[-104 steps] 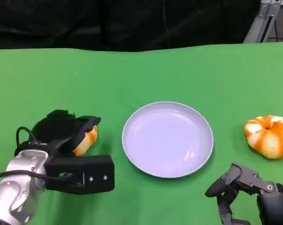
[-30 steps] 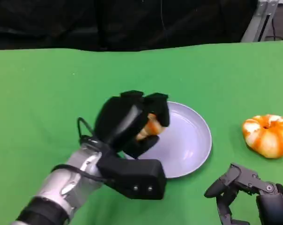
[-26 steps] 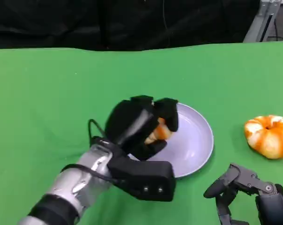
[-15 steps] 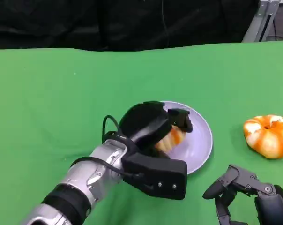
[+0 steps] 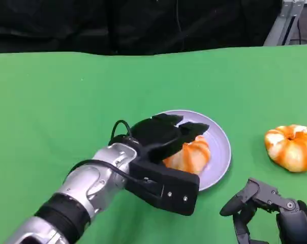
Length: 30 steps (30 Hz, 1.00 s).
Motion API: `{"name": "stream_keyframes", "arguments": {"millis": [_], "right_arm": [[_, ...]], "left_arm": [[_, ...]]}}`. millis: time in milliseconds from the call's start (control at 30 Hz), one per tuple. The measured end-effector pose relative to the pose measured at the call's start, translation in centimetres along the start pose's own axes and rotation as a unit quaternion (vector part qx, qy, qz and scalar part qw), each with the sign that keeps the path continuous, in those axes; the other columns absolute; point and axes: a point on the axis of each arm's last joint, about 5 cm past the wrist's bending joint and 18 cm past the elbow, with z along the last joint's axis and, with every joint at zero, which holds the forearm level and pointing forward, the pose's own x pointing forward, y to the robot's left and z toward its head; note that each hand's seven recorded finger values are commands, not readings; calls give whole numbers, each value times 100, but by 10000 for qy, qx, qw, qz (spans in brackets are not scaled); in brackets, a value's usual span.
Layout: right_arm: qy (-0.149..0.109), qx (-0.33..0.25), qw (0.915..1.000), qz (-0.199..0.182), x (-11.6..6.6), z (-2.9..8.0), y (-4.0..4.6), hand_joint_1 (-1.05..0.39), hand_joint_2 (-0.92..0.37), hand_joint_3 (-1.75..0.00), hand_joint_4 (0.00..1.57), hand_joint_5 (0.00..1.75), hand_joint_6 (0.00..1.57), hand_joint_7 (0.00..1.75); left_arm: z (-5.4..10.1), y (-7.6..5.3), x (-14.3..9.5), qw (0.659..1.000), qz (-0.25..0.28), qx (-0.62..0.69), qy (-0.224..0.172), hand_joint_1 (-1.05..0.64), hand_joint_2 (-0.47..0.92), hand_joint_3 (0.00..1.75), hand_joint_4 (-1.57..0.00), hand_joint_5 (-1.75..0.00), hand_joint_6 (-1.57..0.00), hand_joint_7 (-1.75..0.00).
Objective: Grasp the bread from the table and place it into the plate.
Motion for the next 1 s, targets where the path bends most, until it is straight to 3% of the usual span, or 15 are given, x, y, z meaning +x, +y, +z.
{"name": "stream_keyframes", "arguments": {"millis": [233,333,467,567,700,767,867,900,933,1000], "right_arm": [[2,4,10000,-1,0,0,-3,7,-32,-134,75,160,81,126],[-5,6,10000,3,2,2,-3,8,-31,-135,75,160,82,126],[-16,-5,10000,-5,6,3,-3,8,-29,-136,75,160,82,126],[-6,4,10000,-7,3,4,-3,8,-29,-137,75,160,82,127],[-17,16,10000,0,7,8,1,7,-29,-138,75,161,82,127],[-11,20,10000,-8,7,9,3,7,-29,-137,75,160,82,127],[15,19,10000,-7,6,10,4,7,-30,-136,75,160,81,127],[24,17,10000,-5,6,10,3,7,-30,-135,75,160,81,127],[26,17,10000,-7,6,11,3,7,-30,-135,75,160,81,127],[23,15,10000,-7,8,12,1,7,-31,-134,76,160,81,127]], "left_arm": [[-75,121,-181,9992,318,-257,-34,-85,92,48,-4,-2,-7,-2],[-131,167,-328,9966,603,-559,-28,-77,92,41,-12,-7,-15,-5],[-219,115,-570,9865,1090,-1219,-86,-64,92,34,-29,-19,-26,-9],[-282,37,-774,9713,1552,-1800,-126,-60,92,31,-34,-31,-33,-9],[-338,-38,-989,9493,2107,-2331,-76,-33,92,17,-38,-93,-64,-24],[-362,-98,-1128,9327,2482,-2614,-91,-23,92,14,-40,-107,-69,-36],[-387,-208,-1314,9059,2878,-3108,8,-12,92,14,-52,-117,-70,-71],[-392,-246,-1367,8951,3001,-3297,43,-10,91,16,-56,-121,-71,-81],[-392,-279,-1409,8860,3102,-3447,72,-8,83,34,-61,-126,-73,-88],[-378,-348,-1476,8675,3294,-3727,110,-1,54,97,-69,-133,-78,-101]]}}
